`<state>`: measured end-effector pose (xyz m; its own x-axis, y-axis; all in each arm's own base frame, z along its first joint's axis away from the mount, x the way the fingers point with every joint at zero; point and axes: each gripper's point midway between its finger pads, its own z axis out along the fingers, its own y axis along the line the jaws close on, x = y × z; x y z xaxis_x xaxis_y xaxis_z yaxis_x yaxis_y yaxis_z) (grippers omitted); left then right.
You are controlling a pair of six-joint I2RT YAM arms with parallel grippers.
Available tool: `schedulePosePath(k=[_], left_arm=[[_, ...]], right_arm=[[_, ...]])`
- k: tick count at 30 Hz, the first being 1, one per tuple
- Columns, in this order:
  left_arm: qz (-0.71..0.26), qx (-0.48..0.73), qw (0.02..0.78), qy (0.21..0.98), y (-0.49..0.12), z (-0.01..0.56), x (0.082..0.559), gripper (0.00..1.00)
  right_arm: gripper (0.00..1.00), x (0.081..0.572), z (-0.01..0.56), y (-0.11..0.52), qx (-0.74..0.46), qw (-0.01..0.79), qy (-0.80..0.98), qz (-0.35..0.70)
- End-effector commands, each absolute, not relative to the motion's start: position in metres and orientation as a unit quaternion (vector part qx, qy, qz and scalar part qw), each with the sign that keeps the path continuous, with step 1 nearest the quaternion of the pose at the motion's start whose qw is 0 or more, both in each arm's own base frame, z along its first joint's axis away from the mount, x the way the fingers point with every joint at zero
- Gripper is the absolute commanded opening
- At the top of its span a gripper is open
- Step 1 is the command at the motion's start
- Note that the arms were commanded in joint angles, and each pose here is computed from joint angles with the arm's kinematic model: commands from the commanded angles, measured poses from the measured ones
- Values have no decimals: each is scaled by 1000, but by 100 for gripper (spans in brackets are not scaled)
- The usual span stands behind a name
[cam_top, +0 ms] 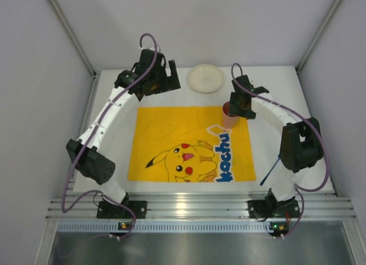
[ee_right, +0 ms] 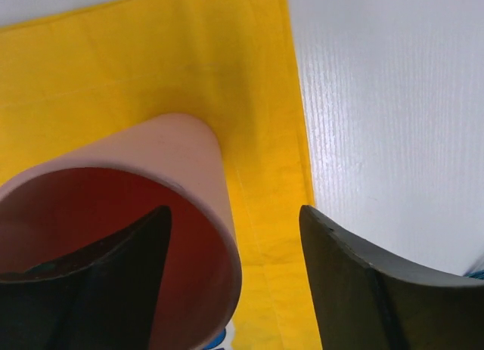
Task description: Set the dinner table for one person
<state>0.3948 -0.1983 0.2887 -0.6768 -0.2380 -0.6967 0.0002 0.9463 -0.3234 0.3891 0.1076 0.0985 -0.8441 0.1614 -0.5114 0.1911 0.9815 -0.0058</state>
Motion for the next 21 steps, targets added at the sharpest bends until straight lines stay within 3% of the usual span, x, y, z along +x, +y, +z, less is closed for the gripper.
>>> schedulePosePath(k=[1,6,9,10,17,21], left_arm=[[-185,-52,416,889,-217,291,446,98],[-244,-65,413,875,-234,265,505,99],[-275,-57,397,874,-257,232,535,98],[-270,-61,373,886,-263,196,547,98],[-301,-94,371,873,-291,141,601,98],[-297,-120,364,874,-293,111,614,98]], right_arm=[[70,399,154,110,98,336,937,5],[75,389,216,104,105,383,918,18],[76,366,252,96,112,412,904,31],[76,350,266,89,113,421,899,35],[77,262,258,49,138,411,901,11],[77,235,246,34,165,402,901,1]])
